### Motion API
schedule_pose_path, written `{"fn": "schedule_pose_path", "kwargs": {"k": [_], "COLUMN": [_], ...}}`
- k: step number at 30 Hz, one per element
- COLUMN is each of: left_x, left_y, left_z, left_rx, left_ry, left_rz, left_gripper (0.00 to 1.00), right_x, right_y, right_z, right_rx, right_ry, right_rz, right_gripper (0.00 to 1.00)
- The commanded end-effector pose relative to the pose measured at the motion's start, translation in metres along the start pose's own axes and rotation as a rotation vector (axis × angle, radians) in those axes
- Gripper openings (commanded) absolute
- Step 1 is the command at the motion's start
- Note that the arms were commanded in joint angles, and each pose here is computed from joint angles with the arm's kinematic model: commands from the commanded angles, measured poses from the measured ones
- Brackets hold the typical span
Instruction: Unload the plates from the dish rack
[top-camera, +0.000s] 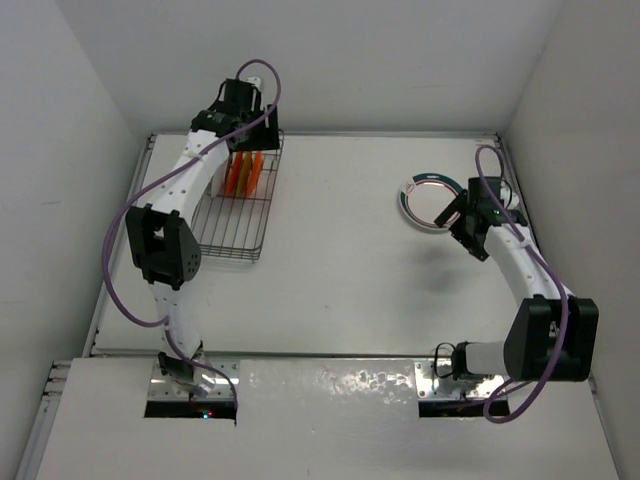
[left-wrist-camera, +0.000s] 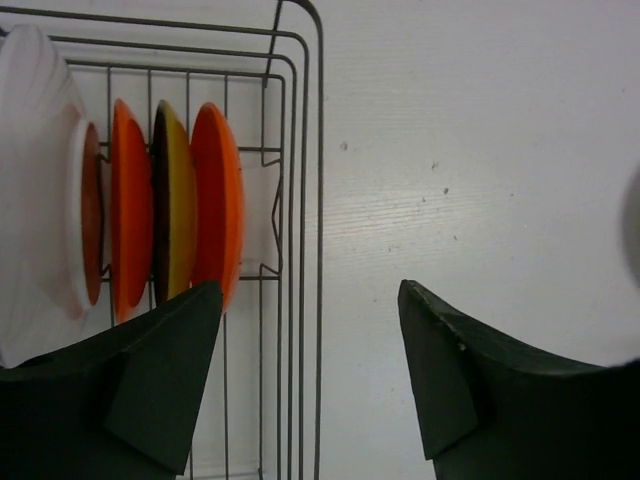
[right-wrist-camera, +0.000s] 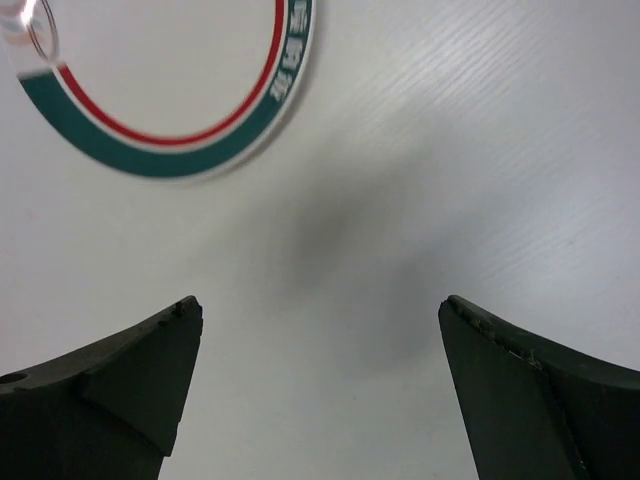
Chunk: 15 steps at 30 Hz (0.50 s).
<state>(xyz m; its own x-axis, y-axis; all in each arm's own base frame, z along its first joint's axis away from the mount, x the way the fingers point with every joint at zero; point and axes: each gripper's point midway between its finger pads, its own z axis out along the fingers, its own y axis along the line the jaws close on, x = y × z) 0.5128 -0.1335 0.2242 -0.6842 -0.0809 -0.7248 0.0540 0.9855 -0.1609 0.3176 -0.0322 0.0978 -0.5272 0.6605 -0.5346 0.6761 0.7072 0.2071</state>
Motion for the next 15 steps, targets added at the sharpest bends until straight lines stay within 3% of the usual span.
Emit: {"fn": "schedule_pose_path", "kwargs": {"k": [1, 6, 15], "left_x": [-0.004, 0.008, 0.011], "left_y": [-0.008, 0.002, 0.012], "left_z": [0.008, 0.031, 0.042], "left_rx": [0.054, 0.005, -0.047], "left_ry": [-0.005, 0.015, 0.018], "left_rz": [0.046, 0.06, 0.07], "left_gripper": [0.65, 0.59, 0.58], "right_x": [0.04, 0.059, 0.066], "right_y": [-0.017, -0.011, -0.008], "right_z": [0.003, -0.002, -0.007], "right_rx": [0.008, -0.064, -0.105], "right_ry": [0.105, 0.148, 0.158], "right_rz": [-0.112, -0.149, -0.181], "right_gripper": [0.99, 0.98, 0.98]}}
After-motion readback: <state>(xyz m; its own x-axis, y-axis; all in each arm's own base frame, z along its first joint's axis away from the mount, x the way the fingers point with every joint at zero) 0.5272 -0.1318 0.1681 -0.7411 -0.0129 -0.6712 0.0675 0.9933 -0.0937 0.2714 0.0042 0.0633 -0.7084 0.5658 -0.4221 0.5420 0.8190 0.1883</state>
